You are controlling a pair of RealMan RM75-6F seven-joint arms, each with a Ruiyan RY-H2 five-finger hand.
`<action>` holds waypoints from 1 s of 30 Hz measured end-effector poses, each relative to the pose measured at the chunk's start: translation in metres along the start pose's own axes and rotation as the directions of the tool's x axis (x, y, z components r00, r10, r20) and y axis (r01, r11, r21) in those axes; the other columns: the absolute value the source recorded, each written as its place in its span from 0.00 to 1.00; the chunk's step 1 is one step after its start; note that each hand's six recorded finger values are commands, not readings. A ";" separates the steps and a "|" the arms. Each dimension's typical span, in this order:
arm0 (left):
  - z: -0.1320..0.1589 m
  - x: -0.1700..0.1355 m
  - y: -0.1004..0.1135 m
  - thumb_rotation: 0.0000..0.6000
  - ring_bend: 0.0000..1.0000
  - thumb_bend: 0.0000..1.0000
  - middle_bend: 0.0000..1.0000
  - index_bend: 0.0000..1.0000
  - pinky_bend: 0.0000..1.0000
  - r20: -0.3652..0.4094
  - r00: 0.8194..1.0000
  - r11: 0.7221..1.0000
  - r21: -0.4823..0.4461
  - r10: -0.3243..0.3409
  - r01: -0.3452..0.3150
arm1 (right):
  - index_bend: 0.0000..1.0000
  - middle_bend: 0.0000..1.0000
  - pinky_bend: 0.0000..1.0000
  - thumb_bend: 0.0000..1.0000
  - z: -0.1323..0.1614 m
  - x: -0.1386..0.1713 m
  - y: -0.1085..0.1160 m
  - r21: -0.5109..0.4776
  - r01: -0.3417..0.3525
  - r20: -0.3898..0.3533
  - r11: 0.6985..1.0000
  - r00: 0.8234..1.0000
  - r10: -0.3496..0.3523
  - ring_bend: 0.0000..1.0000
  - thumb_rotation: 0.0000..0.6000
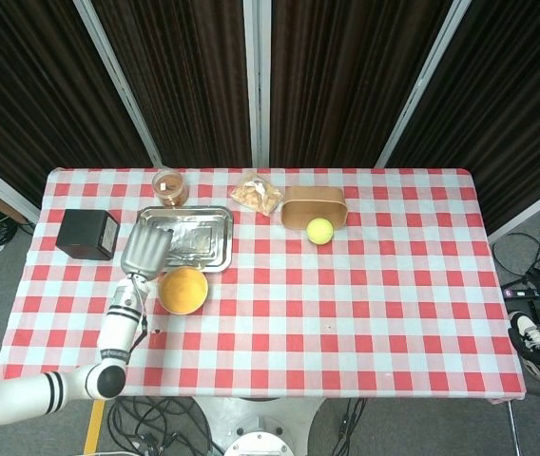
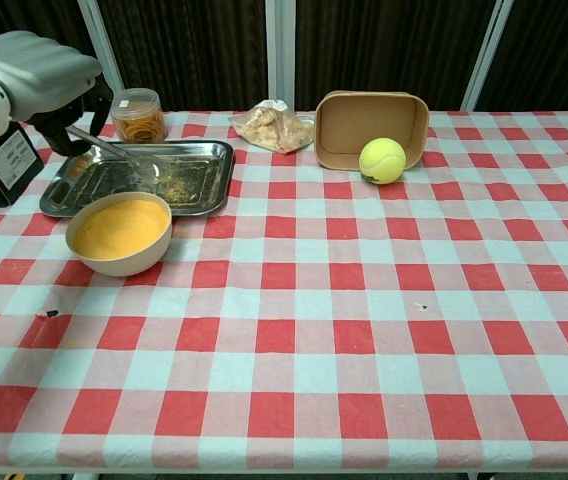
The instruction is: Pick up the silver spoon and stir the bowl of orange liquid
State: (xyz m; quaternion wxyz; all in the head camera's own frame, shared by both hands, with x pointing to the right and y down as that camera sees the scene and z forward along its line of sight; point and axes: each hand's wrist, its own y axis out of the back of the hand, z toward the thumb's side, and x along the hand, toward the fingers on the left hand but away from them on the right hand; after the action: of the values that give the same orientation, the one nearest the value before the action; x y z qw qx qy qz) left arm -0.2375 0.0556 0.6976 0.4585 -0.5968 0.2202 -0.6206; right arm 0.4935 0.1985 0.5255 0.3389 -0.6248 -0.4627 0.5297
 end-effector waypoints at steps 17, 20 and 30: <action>-0.010 0.047 -0.017 1.00 0.94 0.24 0.93 0.32 0.96 -0.057 0.990 0.967 -0.230 -0.126 0.110 | 0.00 0.05 0.00 0.27 -0.004 -0.001 -0.001 -0.001 -0.008 0.007 1.000 1.000 0.008 0.00 1.00; -0.020 0.039 -0.012 1.00 0.83 0.23 0.85 0.32 0.93 -0.061 0.992 0.963 -0.254 -0.108 0.089 | 0.00 0.05 0.00 0.27 -0.004 -0.002 0.000 0.005 -0.007 0.006 1.000 1.000 0.007 0.00 1.00; -0.099 -0.032 -0.002 1.00 0.35 0.19 0.42 0.31 0.37 -0.111 0.991 0.973 -0.208 0.079 -0.101 | 0.00 0.02 0.00 0.22 -0.005 -0.005 -0.001 0.006 -0.023 0.005 1.000 1.000 0.023 0.00 1.00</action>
State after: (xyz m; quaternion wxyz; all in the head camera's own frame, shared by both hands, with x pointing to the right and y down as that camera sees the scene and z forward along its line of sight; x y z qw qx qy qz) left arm -0.3359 0.0562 0.6631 0.4077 -0.5994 0.3354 -0.6017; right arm 0.4977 0.1949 0.5291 0.3338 -0.6279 -0.4546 0.5364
